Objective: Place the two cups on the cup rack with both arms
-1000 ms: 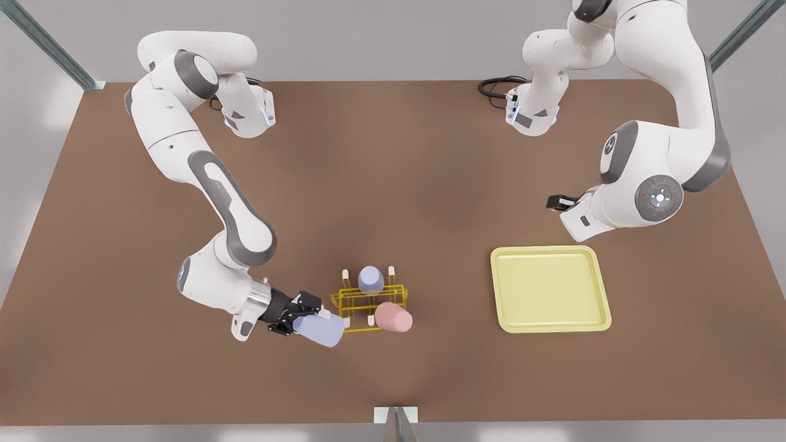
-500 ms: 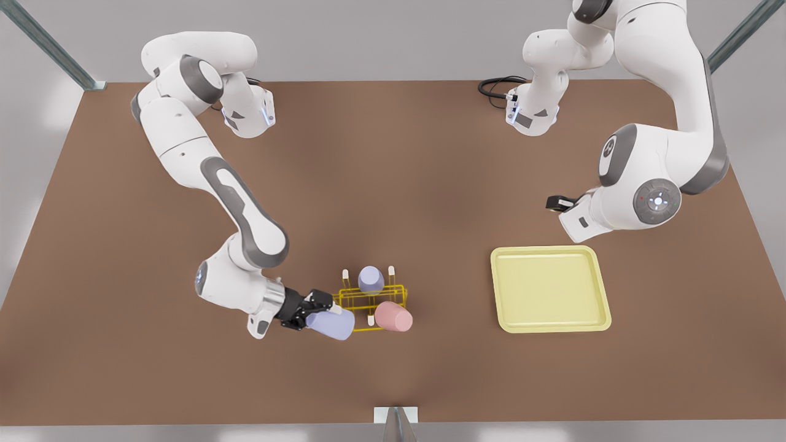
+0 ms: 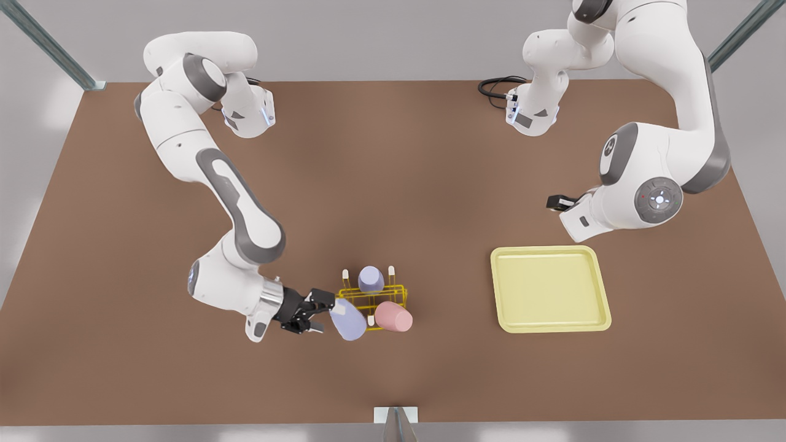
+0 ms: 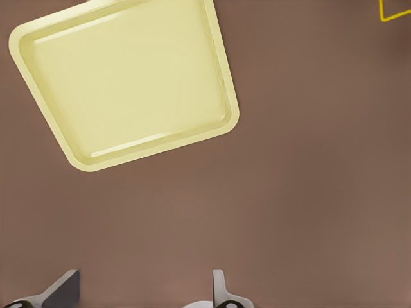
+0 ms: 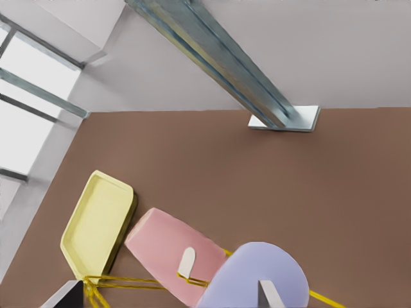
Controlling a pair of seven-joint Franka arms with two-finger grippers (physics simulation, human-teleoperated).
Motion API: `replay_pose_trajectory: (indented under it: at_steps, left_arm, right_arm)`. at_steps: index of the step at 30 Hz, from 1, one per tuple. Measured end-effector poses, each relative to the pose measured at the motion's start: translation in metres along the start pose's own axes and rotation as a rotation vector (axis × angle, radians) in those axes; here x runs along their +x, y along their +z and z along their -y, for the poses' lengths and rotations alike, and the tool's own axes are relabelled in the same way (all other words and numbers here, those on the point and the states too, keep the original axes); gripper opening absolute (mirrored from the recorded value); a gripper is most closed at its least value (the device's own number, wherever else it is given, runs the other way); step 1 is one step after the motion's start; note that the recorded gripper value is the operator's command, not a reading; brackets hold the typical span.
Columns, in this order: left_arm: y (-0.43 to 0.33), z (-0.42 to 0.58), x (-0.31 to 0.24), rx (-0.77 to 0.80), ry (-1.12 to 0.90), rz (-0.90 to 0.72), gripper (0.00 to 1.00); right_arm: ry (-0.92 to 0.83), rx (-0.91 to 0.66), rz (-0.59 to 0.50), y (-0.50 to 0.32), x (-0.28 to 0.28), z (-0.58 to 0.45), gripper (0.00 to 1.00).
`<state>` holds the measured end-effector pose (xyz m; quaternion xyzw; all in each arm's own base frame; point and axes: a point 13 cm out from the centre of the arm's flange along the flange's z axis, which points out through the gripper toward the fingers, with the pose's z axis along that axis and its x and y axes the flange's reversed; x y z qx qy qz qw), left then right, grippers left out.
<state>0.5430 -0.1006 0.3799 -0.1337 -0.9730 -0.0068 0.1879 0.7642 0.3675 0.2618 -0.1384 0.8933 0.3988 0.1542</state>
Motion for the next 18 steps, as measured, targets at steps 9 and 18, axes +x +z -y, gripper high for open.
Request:
replay_pose_trajectory:
  at_steps: [9, 18]
  left_arm:
    - [-0.001, 0.002, 0.001, -0.001, 0.007, -0.005, 1.0]
    - [-0.012, -0.001, -0.011, 0.05, -0.004, 0.03, 1.0]
  right_arm:
    - [-0.162, 0.724, -0.359, -0.323, 0.018, 0.039, 1.0]
    - [0.087, 0.859, -0.472, -0.429, 0.139, 0.011, 1.0]
